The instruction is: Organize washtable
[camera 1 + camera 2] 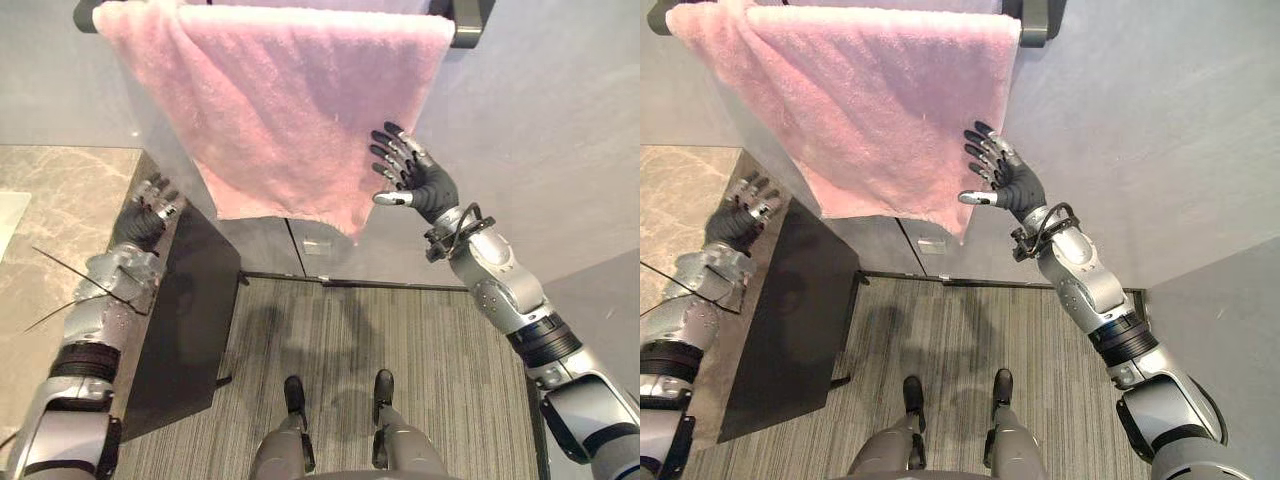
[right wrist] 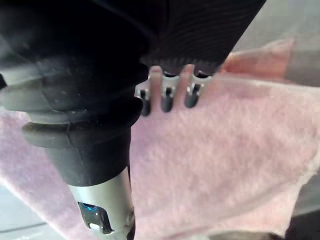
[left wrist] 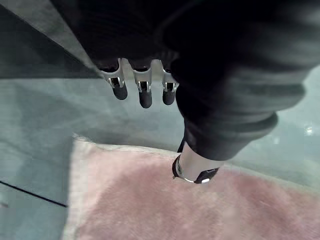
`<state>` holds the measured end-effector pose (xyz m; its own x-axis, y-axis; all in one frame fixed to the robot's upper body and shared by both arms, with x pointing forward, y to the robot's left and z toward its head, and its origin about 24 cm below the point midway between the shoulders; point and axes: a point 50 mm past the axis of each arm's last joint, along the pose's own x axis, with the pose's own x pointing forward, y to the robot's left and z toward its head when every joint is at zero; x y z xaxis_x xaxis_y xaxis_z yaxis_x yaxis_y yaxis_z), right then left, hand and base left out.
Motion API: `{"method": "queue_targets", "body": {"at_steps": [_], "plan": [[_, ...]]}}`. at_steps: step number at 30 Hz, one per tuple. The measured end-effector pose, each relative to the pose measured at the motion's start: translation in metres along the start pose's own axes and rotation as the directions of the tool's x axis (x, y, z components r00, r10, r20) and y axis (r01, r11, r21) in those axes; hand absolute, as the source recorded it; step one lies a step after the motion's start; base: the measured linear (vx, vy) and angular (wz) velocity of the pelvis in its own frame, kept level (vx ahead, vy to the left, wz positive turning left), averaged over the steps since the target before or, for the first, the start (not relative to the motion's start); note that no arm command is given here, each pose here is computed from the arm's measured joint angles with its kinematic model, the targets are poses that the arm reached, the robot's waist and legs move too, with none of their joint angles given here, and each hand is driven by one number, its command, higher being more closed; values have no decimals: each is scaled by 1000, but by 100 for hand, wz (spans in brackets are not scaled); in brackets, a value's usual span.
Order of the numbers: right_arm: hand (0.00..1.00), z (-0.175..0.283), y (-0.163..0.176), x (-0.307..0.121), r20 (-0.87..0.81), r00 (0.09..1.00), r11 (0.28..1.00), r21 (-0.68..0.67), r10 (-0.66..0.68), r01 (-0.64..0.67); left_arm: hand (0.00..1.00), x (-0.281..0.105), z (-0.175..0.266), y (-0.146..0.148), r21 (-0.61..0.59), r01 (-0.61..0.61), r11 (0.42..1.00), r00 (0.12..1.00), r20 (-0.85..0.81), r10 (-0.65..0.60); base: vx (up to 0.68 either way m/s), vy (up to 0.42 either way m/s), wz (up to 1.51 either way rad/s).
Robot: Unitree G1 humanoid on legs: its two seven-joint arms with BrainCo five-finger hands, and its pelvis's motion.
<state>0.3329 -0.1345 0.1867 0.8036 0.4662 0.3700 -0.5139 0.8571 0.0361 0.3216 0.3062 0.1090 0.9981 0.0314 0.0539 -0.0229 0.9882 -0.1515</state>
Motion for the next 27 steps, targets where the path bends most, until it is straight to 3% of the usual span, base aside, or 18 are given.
{"method": "queue_targets", "body": {"at_steps": [4, 9, 13, 20, 27], "plan": [[0, 0, -4, -2, 35, 998, 998, 44, -49, 47, 0, 1, -6, -4, -2, -4, 1000, 1000, -10, 4, -7, -2, -15], [0, -34, -33, -55, -61, 967, 961, 107, -249, 254, 0, -15, -7, 9, -31, -58, 998, 998, 24, 58, 34, 1, -8], [0, -58, -41, -101, -135, 911, 898, 163, -390, 409, 0, -37, -21, 16, -75, -116, 990, 993, 25, 118, 13, 4, -5], [0, -58, -60, -157, -127, 789, 776, 143, -601, 614, 0, -74, -45, 16, -159, -173, 972, 984, 24, 179, -10, 4, 1], [0, -65, -49, -186, -146, 708, 689, 162, -691, 706, 0, -98, -55, 0, -253, -194, 948, 973, 71, 219, 10, 4, 6]]}}
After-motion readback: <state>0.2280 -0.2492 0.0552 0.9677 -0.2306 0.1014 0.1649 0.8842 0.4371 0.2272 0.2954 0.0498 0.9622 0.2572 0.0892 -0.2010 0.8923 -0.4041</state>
